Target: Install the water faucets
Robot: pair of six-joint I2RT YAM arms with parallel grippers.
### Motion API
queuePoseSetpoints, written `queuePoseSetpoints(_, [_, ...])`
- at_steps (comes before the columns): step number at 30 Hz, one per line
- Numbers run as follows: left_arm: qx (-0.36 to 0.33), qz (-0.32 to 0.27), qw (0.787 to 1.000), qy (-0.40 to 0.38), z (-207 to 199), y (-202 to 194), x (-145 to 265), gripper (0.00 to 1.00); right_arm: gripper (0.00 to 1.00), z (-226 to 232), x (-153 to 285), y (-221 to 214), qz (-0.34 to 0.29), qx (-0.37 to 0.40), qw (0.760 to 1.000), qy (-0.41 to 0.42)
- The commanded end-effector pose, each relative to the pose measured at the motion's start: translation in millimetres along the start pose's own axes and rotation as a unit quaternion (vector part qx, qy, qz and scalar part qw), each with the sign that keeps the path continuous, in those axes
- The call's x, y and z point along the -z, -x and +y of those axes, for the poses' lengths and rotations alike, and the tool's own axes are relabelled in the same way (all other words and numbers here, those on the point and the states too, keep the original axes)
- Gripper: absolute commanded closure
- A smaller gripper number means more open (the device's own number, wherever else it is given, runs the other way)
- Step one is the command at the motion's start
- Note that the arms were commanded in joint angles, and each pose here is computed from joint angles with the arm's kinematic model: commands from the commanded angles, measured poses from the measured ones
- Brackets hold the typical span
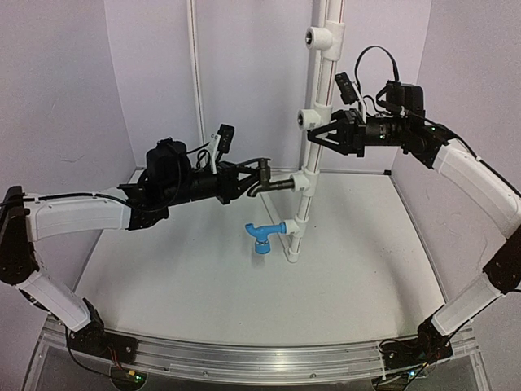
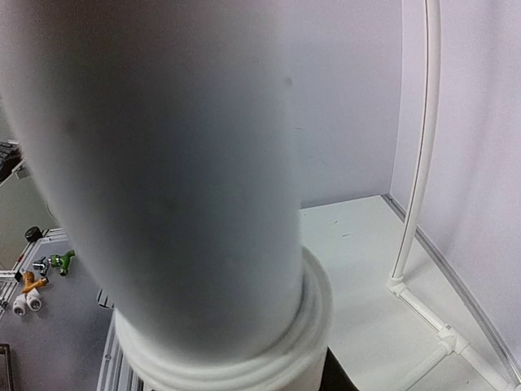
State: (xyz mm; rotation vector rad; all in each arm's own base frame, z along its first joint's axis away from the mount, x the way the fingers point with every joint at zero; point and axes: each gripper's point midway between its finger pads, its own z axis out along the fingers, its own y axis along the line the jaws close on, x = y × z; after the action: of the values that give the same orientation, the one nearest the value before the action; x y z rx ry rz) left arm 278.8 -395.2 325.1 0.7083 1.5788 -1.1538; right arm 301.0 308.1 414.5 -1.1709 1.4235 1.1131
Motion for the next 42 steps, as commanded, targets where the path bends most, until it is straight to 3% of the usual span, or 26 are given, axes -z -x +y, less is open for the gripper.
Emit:
queuePoseSetpoints(1, [-0.052, -0.053, 0.997, -0.023, -41, 49, 36, 0.78, 1.0, -19, -3, -59, 0.076, -0.125, 0.988, -0.041])
queuePoseSetpoints(7, [-0.017, -0.052, 0.995, 0.082, -4, 34, 63, 0.71, 1.0, -20, -4, -60, 0.077, -0.128, 0.988, -0.037])
queuePoseSetpoints(13, [0.043, -0.055, 0.987, 0.144, 39, 53, 75, 0.66, 1.0, -20, -4, -61, 0.078, -0.129, 0.988, -0.035])
queuePoseSetpoints(15, [0.077, -0.044, 0.986, 0.139, 50, 63, 71, 0.64, 1.0, -19, -4, -60, 0.077, -0.128, 0.988, -0.035])
queuePoseSetpoints(20, [0.15, -0.001, 0.988, 0.043, 50, 71, 47, 0.59, 1.0, -19, -3, -57, 0.075, -0.121, 0.989, -0.039])
queuePoseSetpoints(26, [0.164, 0.059, 0.984, -0.045, 35, 73, 16, 0.59, 1.0, -20, -2, -56, 0.074, -0.119, 0.989, -0.04])
queuePoseSetpoints(38, [0.182, 0.111, 0.972, -0.095, 30, 64, -9, 0.64, 1.0, -20, -2, -54, 0.073, -0.118, 0.989, -0.041])
queuePoseSetpoints(42, [0.187, 0.114, 0.973, -0.077, 37, 58, -14, 0.67, 1.0, -20, -3, -55, 0.074, -0.12, 0.989, -0.04])
